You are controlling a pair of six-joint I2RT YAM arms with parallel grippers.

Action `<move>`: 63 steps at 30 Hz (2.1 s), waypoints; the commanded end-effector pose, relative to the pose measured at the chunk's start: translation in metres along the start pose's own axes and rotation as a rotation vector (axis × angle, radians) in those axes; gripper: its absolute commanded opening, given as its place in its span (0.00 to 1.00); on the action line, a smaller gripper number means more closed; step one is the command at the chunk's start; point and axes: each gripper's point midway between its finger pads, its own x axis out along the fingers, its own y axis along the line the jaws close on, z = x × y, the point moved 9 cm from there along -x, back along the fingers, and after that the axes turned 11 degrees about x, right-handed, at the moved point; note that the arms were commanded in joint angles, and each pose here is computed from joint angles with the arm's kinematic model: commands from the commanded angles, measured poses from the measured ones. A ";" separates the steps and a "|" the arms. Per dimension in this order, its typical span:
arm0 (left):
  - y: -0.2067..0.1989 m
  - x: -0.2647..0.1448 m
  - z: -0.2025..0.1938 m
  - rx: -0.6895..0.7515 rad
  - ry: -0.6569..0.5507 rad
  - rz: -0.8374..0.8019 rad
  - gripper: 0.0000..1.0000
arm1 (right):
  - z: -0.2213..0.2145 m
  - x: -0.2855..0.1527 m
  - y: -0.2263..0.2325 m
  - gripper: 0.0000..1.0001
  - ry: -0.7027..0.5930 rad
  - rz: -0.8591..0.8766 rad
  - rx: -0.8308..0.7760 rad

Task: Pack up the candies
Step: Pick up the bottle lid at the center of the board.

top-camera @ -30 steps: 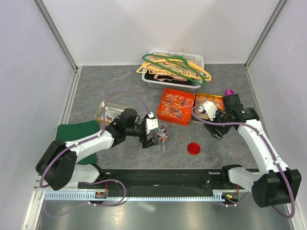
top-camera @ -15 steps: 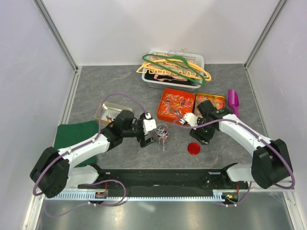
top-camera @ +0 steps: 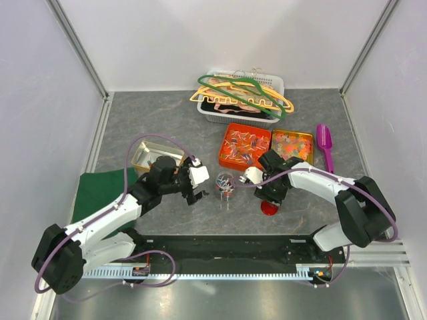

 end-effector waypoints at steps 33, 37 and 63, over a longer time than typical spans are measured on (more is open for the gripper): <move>0.077 -0.012 0.135 -0.177 -0.101 -0.385 1.00 | 0.082 -0.221 -0.026 0.00 -0.756 -0.700 0.109; 0.105 0.006 0.155 -0.260 -0.095 -0.421 0.99 | 0.090 -0.226 -0.024 0.00 -0.769 -0.755 0.084; 0.144 0.065 0.161 -0.513 -0.122 -0.589 0.68 | 0.131 -0.212 0.029 0.00 -0.847 -0.592 -0.048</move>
